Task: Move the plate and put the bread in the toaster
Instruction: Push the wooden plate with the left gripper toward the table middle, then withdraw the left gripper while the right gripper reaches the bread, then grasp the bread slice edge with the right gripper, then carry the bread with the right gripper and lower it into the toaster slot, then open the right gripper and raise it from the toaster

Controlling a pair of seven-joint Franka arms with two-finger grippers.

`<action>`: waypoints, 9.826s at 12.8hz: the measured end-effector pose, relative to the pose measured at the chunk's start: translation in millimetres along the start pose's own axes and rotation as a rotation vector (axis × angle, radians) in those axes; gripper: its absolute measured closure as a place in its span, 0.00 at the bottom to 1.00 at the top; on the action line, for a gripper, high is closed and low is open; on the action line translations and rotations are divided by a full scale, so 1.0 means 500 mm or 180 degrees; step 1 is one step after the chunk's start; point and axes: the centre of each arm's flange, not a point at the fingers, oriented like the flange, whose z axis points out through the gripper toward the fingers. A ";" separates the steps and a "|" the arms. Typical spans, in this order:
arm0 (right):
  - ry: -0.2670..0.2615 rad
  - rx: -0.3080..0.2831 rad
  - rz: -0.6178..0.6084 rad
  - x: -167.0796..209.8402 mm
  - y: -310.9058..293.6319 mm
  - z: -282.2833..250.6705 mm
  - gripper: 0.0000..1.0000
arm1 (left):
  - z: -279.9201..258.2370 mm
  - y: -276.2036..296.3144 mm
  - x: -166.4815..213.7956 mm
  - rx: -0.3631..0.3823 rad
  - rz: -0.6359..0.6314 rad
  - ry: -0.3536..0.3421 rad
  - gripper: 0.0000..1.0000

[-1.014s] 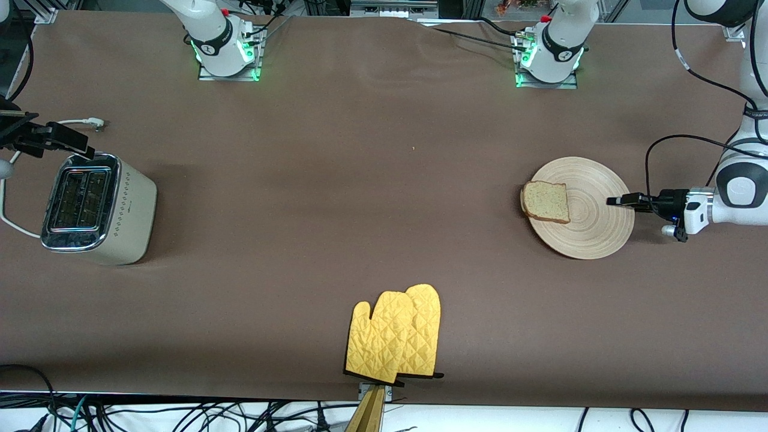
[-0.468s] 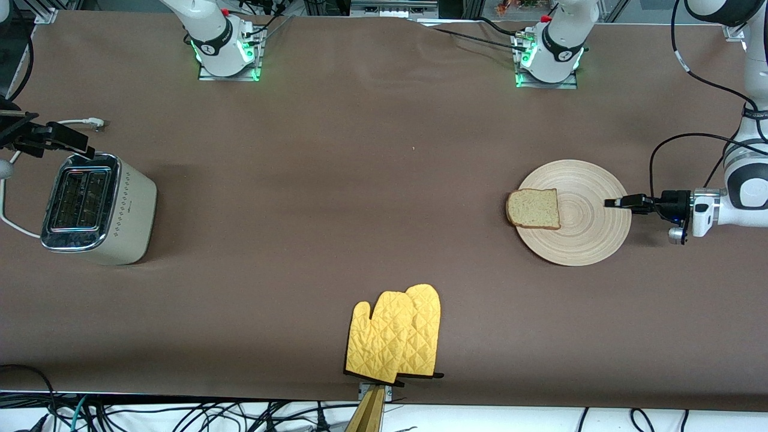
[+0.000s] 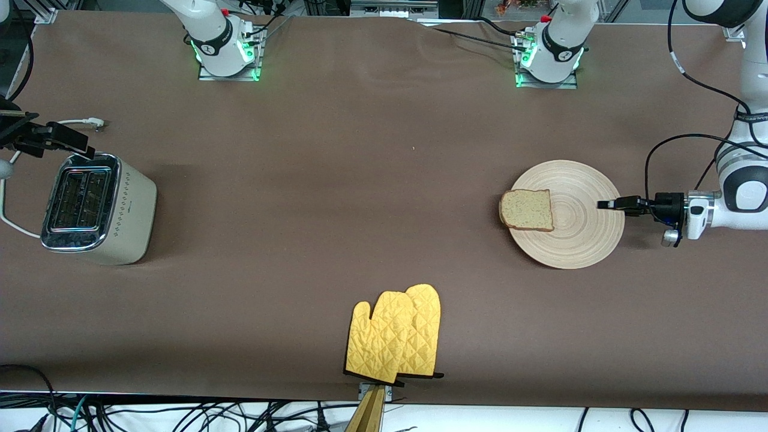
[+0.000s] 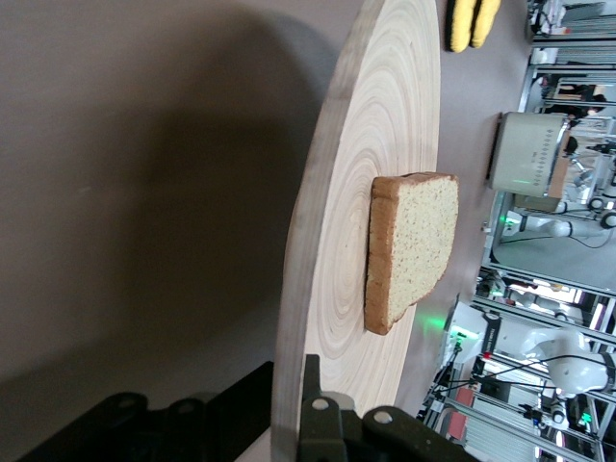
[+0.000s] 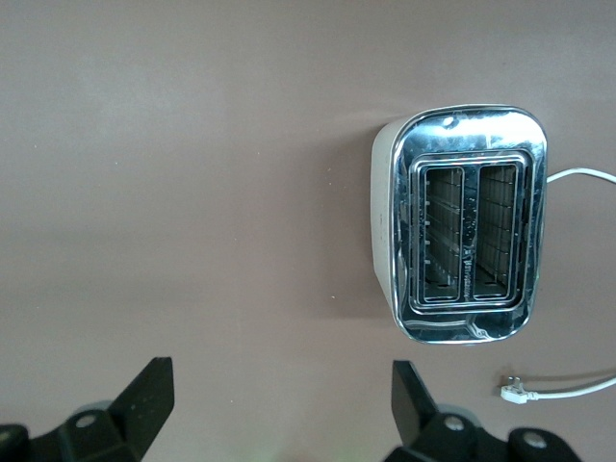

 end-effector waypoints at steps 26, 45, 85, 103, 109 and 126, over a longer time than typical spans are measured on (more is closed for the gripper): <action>-0.0003 0.0000 -0.0003 0.000 -0.001 0.000 0.00 | 0.931 0.453 0.166 -0.0142 -0.0093 0.0072 0.58; -0.0321 0.0742 0.0081 0.134 -0.404 0.402 0.01 | -0.005 0.798 -0.053 0.2495 0.1521 0.0701 0.00; -0.0346 -0.0973 -0.0392 0.168 -0.028 0.225 0.95 | -0.107 0.915 -0.150 0.3423 0.0212 0.0166 0.00; -0.0948 -0.1661 -0.0372 0.157 0.162 0.281 0.95 | -0.106 0.923 -0.149 0.3427 0.0221 0.0174 0.00; -0.0971 -0.1738 -0.0246 0.173 0.148 0.326 0.78 | -0.104 0.934 -0.149 0.3435 0.0252 0.0189 0.00; -0.0287 -0.0243 -0.0497 0.036 -0.078 -0.008 0.00 | -0.104 0.957 -0.128 0.3466 0.0464 0.0146 0.00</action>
